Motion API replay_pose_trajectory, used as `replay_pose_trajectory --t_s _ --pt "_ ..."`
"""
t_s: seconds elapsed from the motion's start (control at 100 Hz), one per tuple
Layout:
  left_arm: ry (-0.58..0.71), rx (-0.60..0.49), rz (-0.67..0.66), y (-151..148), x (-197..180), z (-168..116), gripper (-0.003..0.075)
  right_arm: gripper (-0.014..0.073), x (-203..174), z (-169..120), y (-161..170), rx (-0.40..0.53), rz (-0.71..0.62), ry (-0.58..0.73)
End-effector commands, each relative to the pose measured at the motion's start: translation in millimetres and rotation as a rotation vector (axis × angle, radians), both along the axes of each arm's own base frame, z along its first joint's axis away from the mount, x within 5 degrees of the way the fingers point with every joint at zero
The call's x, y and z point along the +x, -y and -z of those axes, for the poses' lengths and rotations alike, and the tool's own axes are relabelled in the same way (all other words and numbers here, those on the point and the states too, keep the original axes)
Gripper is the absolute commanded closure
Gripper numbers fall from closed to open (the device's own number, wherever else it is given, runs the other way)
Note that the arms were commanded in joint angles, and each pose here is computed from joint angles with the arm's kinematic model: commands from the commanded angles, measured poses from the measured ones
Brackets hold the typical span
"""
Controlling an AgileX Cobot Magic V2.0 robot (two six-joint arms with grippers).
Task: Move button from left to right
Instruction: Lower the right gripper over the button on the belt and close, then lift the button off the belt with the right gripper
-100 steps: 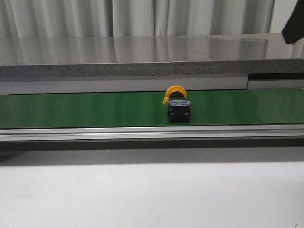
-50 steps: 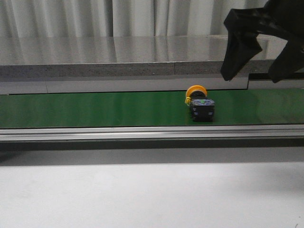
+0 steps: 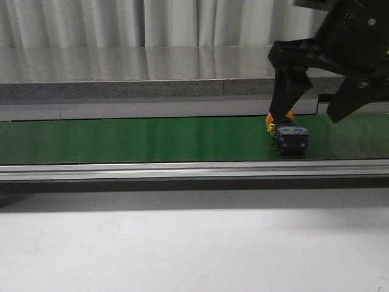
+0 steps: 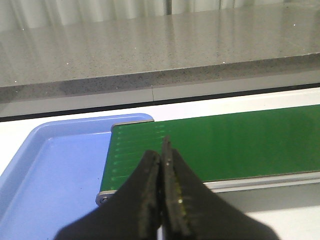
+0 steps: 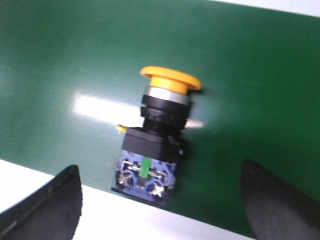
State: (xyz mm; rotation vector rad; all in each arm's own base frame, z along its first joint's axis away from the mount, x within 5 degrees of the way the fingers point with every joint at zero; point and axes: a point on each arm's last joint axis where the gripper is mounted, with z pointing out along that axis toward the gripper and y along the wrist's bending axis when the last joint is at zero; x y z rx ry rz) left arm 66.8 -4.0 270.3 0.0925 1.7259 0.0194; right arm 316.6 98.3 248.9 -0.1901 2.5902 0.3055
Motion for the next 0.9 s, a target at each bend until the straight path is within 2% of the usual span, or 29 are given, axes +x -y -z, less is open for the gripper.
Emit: replay_pose_trajectory --t_s 0.0,0.25,0.34,0.49,0.61,0.77,0.89 --pt "0.096 -0.015 -0.004 -0.4 0.4 -15.4 0.0739 -0.0041 5.2 -19.6 -1.8 0.030 0.006 0.097" --pt "0.096 -0.015 -0.004 -0.4 0.4 -15.4 0.0739 -0.0015 14.0 1.1 -3.9 0.011 0.006 0.048" --pt "0.096 -0.015 -0.004 -0.4 0.4 -15.4 0.0739 0.0075 16.5 8.5 -4.6 0.006 0.006 0.027" --pt "0.096 -0.015 -0.004 -0.4 0.4 -15.4 0.0739 0.0310 16.6 8.7 -4.7 0.006 0.006 0.022" --pt "0.096 -0.015 -0.004 -0.4 0.4 -15.4 0.0739 0.0421 18.6 -1.4 -5.7 0.008 -0.002 0.017" --pt "0.096 -0.015 -0.004 -0.4 0.4 -15.4 0.0739 0.0430 20.8 -32.7 -5.0 -0.017 -0.031 0.060" --pt "0.096 -0.015 -0.004 -0.4 0.4 -15.4 0.0739 0.0430 22.2 -58.3 4.0 -0.117 -0.060 0.106"
